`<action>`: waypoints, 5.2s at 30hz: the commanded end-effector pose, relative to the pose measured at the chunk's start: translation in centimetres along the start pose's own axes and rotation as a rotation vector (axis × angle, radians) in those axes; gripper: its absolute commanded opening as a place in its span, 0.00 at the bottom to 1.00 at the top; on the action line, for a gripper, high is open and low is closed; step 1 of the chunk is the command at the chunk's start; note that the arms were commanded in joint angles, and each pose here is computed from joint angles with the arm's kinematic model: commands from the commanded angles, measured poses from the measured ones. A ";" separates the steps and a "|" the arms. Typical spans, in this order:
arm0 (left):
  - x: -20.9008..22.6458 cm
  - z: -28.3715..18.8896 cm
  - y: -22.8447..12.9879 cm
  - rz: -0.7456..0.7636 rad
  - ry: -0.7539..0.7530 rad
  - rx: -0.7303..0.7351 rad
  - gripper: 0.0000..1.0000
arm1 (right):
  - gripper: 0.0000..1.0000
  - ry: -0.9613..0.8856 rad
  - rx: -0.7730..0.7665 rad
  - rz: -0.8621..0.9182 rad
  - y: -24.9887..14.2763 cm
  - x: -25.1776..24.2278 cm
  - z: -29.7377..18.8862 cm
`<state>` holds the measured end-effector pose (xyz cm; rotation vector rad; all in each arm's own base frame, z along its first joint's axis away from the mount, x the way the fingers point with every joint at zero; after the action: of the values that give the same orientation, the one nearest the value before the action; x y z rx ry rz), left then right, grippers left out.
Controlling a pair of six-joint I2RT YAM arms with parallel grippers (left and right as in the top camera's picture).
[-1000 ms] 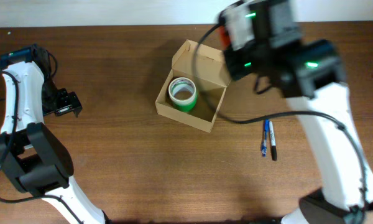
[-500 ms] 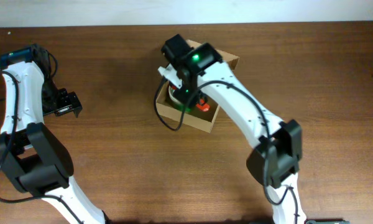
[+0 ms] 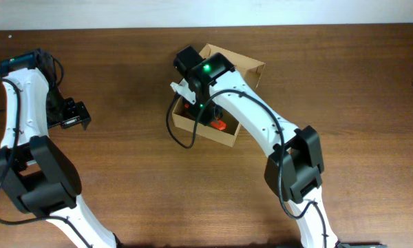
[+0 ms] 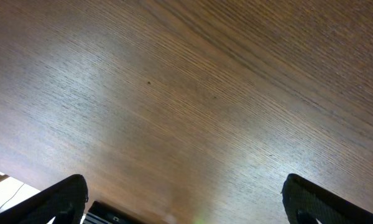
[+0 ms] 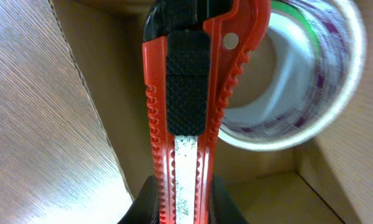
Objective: Pack container
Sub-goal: 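Grasp the orange box cutter with the right gripper and lower it into the box, then release the cutter and move the right gripper to the blue pen, then grasp the blue pen with the right gripper, then carry the blue pen into the box and open the right gripper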
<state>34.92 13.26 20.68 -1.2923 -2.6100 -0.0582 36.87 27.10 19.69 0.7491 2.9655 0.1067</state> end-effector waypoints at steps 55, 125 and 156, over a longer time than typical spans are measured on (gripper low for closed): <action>0.0 0.2 0.0 0.011 -0.005 0.009 1.00 | 0.41 -0.102 -0.051 1.015 -24.7 -4.9 -6.7; 0.0 0.2 0.0 0.011 -0.005 0.009 1.00 | 0.04 0.014 0.080 1.157 -27.7 -5.1 8.3; 0.0 0.2 0.0 0.011 -0.005 0.009 1.00 | 0.04 -0.199 -0.354 0.019 -5.8 -1.0 -15.6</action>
<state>34.92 13.27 20.68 -1.2923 -2.6102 -0.0577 32.71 17.44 38.90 0.9013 2.4913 0.6785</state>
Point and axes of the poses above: each gripper's point midway between its finger pads, its own z axis out along the fingers, its own x axis along the line the jaws close on, y = z × x, the point moved 10 cm from there along -z, back along the fingers, and after that the axes turned 8 degrees about -z, right-handed, at the moved point
